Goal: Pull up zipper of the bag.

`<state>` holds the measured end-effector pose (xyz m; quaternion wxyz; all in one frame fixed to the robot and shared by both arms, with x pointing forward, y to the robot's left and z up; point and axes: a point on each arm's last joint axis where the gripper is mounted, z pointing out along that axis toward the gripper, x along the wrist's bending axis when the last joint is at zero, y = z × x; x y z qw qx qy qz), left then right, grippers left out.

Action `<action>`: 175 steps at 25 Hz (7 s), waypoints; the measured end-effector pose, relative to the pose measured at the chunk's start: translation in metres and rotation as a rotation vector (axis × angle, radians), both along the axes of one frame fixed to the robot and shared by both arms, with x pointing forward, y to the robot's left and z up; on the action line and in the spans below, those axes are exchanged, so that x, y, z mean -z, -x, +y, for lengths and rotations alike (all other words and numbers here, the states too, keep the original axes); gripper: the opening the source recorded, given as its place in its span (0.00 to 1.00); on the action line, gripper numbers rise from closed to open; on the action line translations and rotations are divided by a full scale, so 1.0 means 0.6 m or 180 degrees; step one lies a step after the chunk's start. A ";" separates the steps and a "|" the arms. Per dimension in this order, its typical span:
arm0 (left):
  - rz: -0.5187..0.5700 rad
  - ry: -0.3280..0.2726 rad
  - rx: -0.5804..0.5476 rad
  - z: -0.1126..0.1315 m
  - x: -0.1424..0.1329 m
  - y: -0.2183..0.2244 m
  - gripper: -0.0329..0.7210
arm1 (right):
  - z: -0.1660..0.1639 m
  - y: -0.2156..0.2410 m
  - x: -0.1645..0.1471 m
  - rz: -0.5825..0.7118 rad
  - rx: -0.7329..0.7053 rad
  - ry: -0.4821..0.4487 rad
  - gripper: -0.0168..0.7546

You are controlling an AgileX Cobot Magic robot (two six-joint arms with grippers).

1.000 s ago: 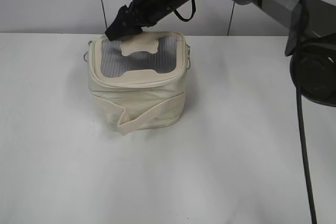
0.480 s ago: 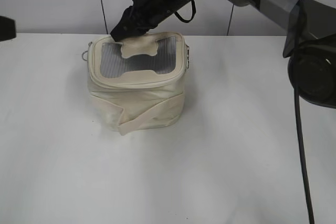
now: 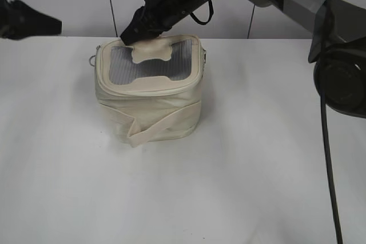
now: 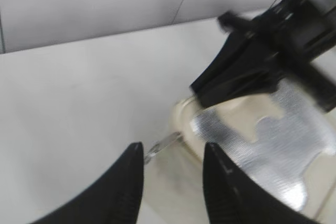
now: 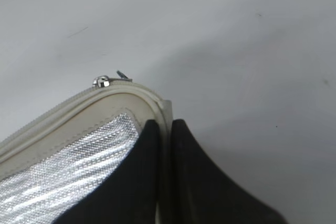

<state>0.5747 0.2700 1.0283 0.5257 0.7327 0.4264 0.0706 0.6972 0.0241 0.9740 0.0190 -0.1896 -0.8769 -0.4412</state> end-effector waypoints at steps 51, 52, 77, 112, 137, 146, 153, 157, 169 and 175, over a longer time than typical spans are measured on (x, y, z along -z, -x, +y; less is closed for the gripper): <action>-0.0838 -0.2058 0.0726 -0.125 0.147 -0.092 0.34 | -0.001 -0.001 0.002 0.0119 0.0089 -0.0025 0.07; -0.0851 -0.2038 0.0747 -0.129 0.145 -0.092 0.30 | -0.001 -0.001 0.003 0.0122 0.0089 -0.0023 0.07; -0.0582 -0.2137 0.0713 -0.109 0.107 0.008 0.04 | 0.000 -0.001 0.004 0.0231 0.0162 -0.0054 0.06; -0.0409 -0.1473 0.1091 -0.310 0.100 0.173 0.07 | -0.007 -0.007 0.001 0.0441 0.0379 -0.0099 0.19; -0.0236 -0.0779 0.1137 -0.217 -0.021 -0.088 0.58 | -0.283 0.040 -0.040 0.1193 0.1772 0.0440 0.45; -0.0202 -0.0994 0.1669 -0.263 0.013 -0.142 0.58 | -0.351 0.185 0.035 0.0347 0.2441 0.0304 0.63; -0.0117 -0.1215 0.1729 -0.268 0.047 -0.154 0.58 | -0.337 0.185 0.028 0.0224 0.2239 0.0008 0.77; -0.0145 -0.1265 0.1650 -0.267 0.053 -0.161 0.58 | -0.335 0.185 0.026 0.0192 0.2202 -0.0030 0.77; -0.0005 -0.1231 0.1706 -0.270 0.072 -0.163 0.21 | -0.334 0.181 0.031 0.0071 0.2116 -0.0015 0.77; -0.0002 -0.1235 0.1732 -0.271 0.072 -0.162 0.11 | -0.325 0.170 0.076 0.0032 0.1952 -0.0042 0.77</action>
